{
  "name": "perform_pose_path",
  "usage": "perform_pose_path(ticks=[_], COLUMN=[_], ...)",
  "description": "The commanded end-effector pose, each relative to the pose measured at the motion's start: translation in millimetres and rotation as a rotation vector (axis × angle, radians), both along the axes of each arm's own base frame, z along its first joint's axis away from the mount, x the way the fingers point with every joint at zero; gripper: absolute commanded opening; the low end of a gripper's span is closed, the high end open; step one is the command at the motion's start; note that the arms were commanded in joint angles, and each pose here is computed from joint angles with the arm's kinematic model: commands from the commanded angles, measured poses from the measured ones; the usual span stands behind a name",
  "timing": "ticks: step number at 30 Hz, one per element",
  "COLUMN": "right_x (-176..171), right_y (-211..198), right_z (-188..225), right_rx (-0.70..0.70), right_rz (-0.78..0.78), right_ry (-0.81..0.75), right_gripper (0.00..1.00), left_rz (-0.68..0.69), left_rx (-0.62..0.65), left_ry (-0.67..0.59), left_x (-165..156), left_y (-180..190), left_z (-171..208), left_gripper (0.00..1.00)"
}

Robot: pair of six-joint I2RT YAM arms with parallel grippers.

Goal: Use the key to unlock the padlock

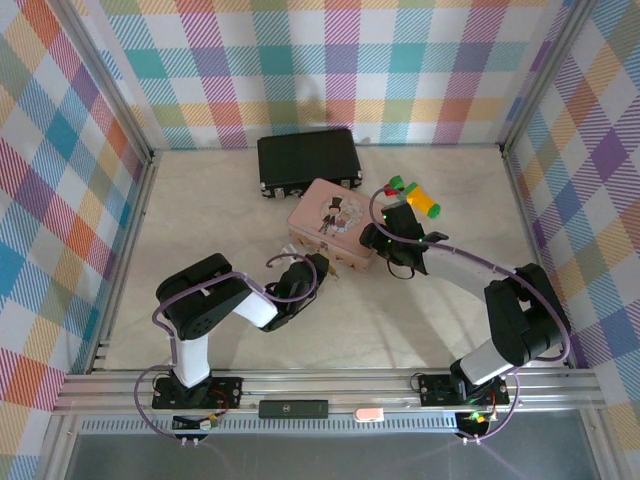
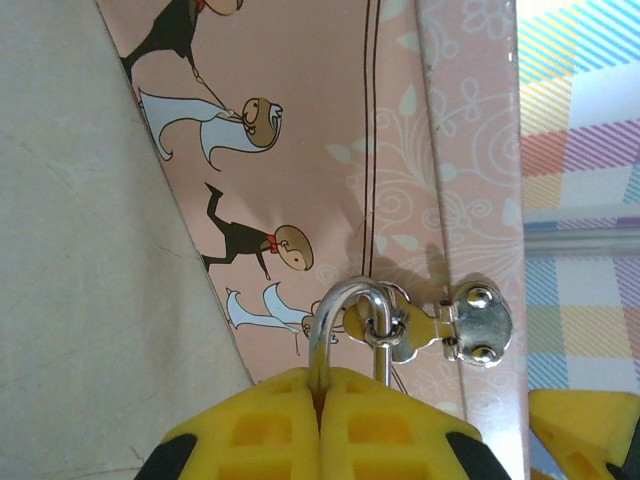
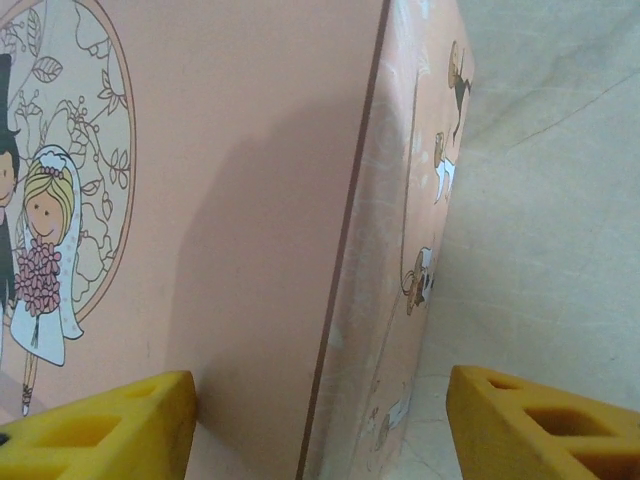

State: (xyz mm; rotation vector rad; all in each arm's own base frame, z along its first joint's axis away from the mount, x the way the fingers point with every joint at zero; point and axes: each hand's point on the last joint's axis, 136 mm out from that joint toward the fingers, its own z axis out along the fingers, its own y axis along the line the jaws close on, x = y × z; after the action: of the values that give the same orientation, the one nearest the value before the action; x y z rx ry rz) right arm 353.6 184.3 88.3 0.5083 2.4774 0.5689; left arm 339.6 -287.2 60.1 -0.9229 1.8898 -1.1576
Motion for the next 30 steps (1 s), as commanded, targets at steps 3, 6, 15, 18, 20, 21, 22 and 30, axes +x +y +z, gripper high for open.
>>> perform_pose_path(ticks=[3,6,15,18,20,21,22,30], right_x=[-15,-15,-10,-11,-11,-11,-11,-4], right_y=[-23,-24,-17,-17,-18,-17,-17,-15], right_z=[-24,-24,-23,-24,-25,-24,-24,-14], right_rx=[-0.045,-0.052,-0.038,-0.037,-0.037,-0.036,-0.035,-0.057], right_rz=[-0.098,-0.100,-0.077,-0.080,-0.081,-0.081,-0.077,-0.053], right_ry=[0.065,0.068,0.068,0.072,0.075,0.074,0.072,0.041], right_gripper=[0.63,0.62,0.61,0.61,0.61,0.61,0.61,0.62], left_rz=[0.233,0.260,0.259,0.274,0.292,0.296,0.294,0.286], left_rx=[-0.067,-0.070,-0.046,-0.048,-0.044,-0.045,-0.044,0.031], left_ry=[-0.029,-0.015,-0.018,-0.021,-0.030,-0.040,-0.045,-0.065], left_x=[16,16,17,23,25,28,29,22], left_y=[32,36,45,47,51,52,52,70], left_z=[10,12,7,8,10,14,16,33], left_gripper=[0.00,0.00,0.00,0.00,0.00,0.00,0.00,0.00])
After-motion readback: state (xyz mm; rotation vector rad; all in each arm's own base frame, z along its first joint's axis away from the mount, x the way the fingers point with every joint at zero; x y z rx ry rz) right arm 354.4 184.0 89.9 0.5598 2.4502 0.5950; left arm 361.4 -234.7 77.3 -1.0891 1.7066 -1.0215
